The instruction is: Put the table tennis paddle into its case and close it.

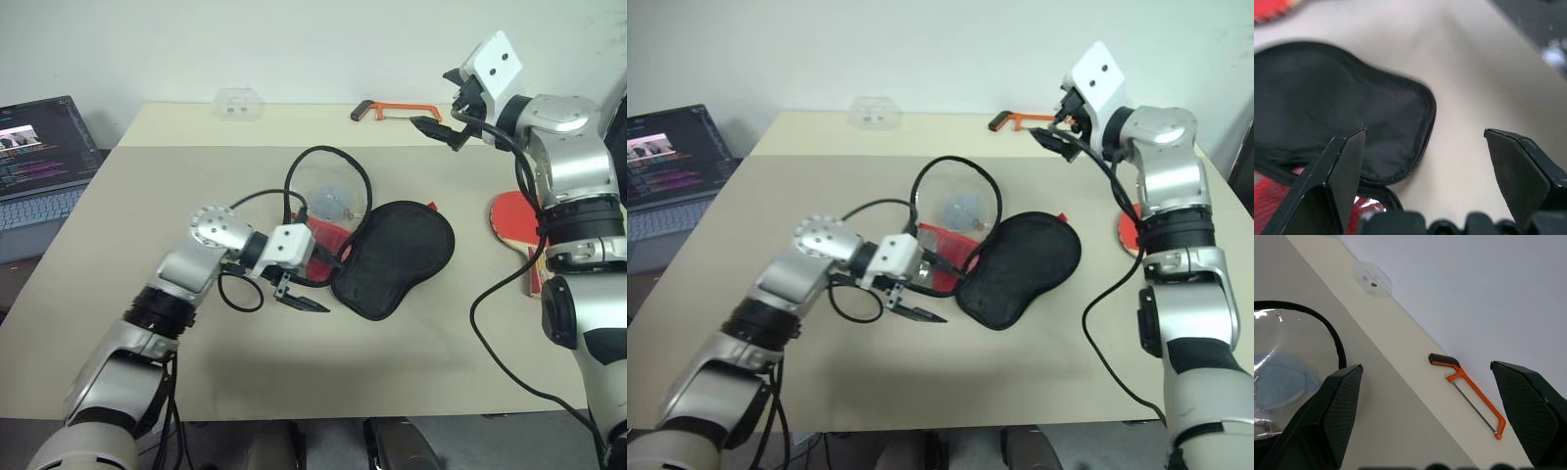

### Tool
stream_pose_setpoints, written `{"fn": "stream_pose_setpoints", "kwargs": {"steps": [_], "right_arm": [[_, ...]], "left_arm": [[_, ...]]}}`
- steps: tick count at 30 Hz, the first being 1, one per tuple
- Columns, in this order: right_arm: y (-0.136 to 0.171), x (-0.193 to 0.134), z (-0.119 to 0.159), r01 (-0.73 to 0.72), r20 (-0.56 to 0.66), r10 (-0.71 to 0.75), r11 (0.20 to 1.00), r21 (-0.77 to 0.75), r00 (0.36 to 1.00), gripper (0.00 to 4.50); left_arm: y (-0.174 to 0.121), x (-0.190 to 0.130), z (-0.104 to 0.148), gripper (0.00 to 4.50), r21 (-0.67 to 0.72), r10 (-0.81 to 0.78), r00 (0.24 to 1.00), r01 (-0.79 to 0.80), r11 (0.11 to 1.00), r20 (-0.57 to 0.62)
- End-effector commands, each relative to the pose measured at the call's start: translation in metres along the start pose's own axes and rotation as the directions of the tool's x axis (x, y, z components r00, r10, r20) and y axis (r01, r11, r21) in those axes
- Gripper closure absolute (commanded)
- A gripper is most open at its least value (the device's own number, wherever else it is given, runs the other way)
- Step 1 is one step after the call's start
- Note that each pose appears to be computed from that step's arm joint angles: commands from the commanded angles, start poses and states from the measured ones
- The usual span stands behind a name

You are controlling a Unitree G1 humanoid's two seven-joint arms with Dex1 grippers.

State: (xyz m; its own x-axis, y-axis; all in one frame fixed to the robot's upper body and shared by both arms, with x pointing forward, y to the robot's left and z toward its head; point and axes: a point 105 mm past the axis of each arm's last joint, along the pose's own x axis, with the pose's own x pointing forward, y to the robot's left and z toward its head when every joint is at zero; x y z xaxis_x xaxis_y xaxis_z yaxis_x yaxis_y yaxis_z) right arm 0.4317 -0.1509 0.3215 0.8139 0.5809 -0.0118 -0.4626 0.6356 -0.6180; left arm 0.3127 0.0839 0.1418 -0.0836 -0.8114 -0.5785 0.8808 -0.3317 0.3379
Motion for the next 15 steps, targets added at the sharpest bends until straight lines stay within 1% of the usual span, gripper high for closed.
{"fn": "stream_pose_setpoints", "kwargs": {"steps": [1, 8, 11, 15], "right_arm": [[-0.010, -0.012, 0.018, 0.054, 0.046, -0.054, 0.998, -0.012, 0.997, 0.04], [-0.011, -0.023, 0.016, 0.090, 0.023, -0.089, 0.996, -0.008, 0.996, 0.04], [-0.011, -0.025, 0.016, 0.101, 0.019, -0.101, 0.995, -0.005, 0.995, 0.04], [-0.011, -0.026, 0.016, 0.107, 0.015, -0.107, 0.994, -0.007, 0.994, 0.04]], "left_arm": [[0.005, 0.007, 0.002, 0.27, 0.098, -0.059, 0.998, 0.062, 0.993, -0.029], [0.011, 0.031, -0.016, 0.27, 0.241, -0.083, 0.986, 0.116, 0.963, -0.145], [0.013, 0.037, -0.025, 0.27, 0.323, -0.081, 0.971, 0.153, 0.934, -0.224], [0.021, 0.049, -0.019, 0.27, 0.327, -0.069, 0.978, 0.131, 0.936, -0.195]]}}
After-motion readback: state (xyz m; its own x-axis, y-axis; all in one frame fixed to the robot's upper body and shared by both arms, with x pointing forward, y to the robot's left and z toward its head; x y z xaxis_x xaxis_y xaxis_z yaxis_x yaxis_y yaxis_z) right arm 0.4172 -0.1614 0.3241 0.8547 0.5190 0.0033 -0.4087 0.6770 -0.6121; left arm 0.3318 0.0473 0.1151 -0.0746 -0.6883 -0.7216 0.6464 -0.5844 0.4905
